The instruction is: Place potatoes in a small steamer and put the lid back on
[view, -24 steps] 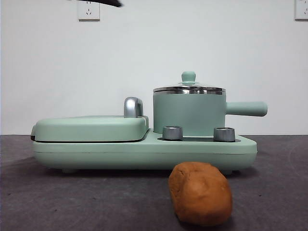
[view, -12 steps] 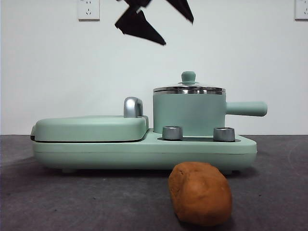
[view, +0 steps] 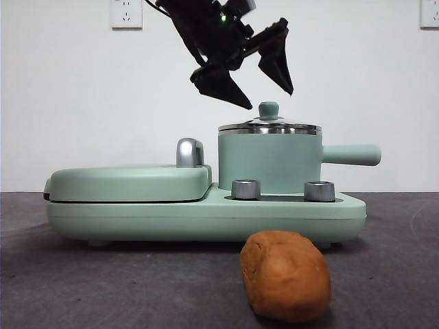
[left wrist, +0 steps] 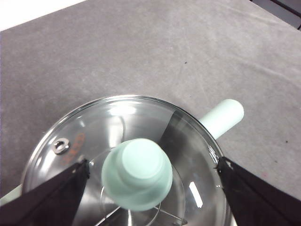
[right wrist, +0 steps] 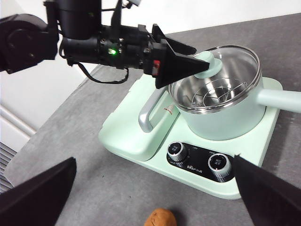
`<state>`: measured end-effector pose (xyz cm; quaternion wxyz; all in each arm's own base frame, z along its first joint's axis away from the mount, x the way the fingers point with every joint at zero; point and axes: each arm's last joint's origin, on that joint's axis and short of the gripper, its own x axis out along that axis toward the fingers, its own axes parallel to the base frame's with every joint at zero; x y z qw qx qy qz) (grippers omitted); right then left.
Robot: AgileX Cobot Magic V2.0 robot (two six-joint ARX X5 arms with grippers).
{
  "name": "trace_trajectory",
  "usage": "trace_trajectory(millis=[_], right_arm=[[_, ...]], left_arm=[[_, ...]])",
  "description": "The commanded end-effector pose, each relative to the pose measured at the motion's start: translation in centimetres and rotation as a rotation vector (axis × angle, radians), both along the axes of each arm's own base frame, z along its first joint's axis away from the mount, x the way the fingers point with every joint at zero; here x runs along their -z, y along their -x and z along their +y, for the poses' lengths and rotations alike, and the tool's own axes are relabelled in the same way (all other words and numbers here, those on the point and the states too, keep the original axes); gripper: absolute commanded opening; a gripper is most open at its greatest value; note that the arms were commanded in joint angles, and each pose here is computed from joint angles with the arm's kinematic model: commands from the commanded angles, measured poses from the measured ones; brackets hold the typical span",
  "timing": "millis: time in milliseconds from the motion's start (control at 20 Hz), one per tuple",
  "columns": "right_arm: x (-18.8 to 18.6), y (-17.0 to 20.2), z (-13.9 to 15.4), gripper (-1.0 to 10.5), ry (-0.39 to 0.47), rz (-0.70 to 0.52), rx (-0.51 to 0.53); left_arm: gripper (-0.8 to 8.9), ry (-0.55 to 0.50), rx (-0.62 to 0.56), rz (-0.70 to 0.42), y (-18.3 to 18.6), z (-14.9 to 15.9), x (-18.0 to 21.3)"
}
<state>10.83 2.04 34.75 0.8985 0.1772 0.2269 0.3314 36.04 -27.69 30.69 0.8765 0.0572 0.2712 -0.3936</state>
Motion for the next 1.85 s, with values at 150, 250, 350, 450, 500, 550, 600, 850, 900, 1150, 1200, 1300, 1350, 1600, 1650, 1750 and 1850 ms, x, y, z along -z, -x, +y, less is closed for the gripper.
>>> trace_trajectory(millis=[150, 250, 350, 450, 500, 550, 600, 850, 900, 1150, 1200, 1300, 1350, 1600, 1650, 1750, 1850], right_arm=[[-0.5, 0.0, 0.0, 5.5, 0.005, -0.023, -0.004], [-0.5, 0.0, 0.0, 5.5, 0.005, -0.023, -0.004], [-0.5, 0.0, 0.0, 5.5, 0.005, -0.023, -0.004], [-0.5, 0.0, 0.0, 5.5, 0.005, -0.023, -0.004], [-0.5, 0.0, 0.0, 5.5, 0.005, -0.023, -0.004], [-0.5, 0.0, 0.0, 5.5, 0.006, -0.023, -0.004], [-0.5, 0.0, 0.0, 5.5, 0.006, -0.023, -0.004], [-0.5, 0.0, 0.0, 5.5, 0.006, -0.023, -0.002], [-0.5, 0.0, 0.0, 5.5, 0.006, -0.023, -0.002], [-0.2, 0.0, -0.1, 5.5, 0.031, 0.006, 0.055], [0.0, 0.1, -0.2, 5.5, 0.041, 0.028, 0.075], [0.4, 0.0, -0.2, 5.5, 0.059, 0.072, 0.104], [0.5, -0.2, -0.2, 5.5, 0.071, 0.089, 0.120], [0.8, -1.7, 1.0, 5.5, 0.083, 0.169, 0.069], [0.8, -2.1, 1.4, 5.5, 0.090, 0.187, 0.057], [1.0, -2.9, 2.7, 5.4, 0.101, 0.237, 0.023], [1.7, -3.7, 4.3, 5.4, 0.128, 0.304, -0.010]], left_arm=[[4.36, -0.003, 0.023, -0.033, -0.9, -1.6, 1.5], [4.36, -0.008, 0.019, -0.047, -1.1, -1.9, 1.9], [4.35, -0.016, 0.023, -0.071, -1.2, -2.0, 1.9], [4.24, -0.023, 0.014, -0.081, -1.3, -2.0, 2.0], [4.00, -0.031, 0.000, -0.085, -1.3, -1.9, 2.0], [3.58, -0.033, -0.001, -0.084, -1.3, -1.9, 2.0], [3.25, -0.034, -0.001, -0.082, -1.3, -1.9, 2.0], [1.06, -0.050, 0.004, -0.061, -1.1, -2.0, 2.2], [0.71, -0.050, 0.006, -0.061, -1.0, -2.1, 2.2], [0.50, -0.033, -0.002, -0.063, -0.8, -1.9, 1.6], [0.50, -0.025, -0.003, -0.072, -0.6, -1.8, 1.1], [0.50, -0.008, -0.002, -0.099, -0.2, -1.5, -0.2], [0.50, 0.002, -0.002, -0.112, 0.1, -1.2, -0.9], [0.50, 0.048, -0.015, -0.178, 1.8, 0.8, -5.3], [0.50, 0.049, -0.018, -0.185, 2.2, 1.3, -6.0], [0.50, 0.044, -0.024, -0.193, 2.9, 2.4, -7.3], [0.50, 0.026, -0.034, -0.191, 3.5, 3.8, -8.4]])
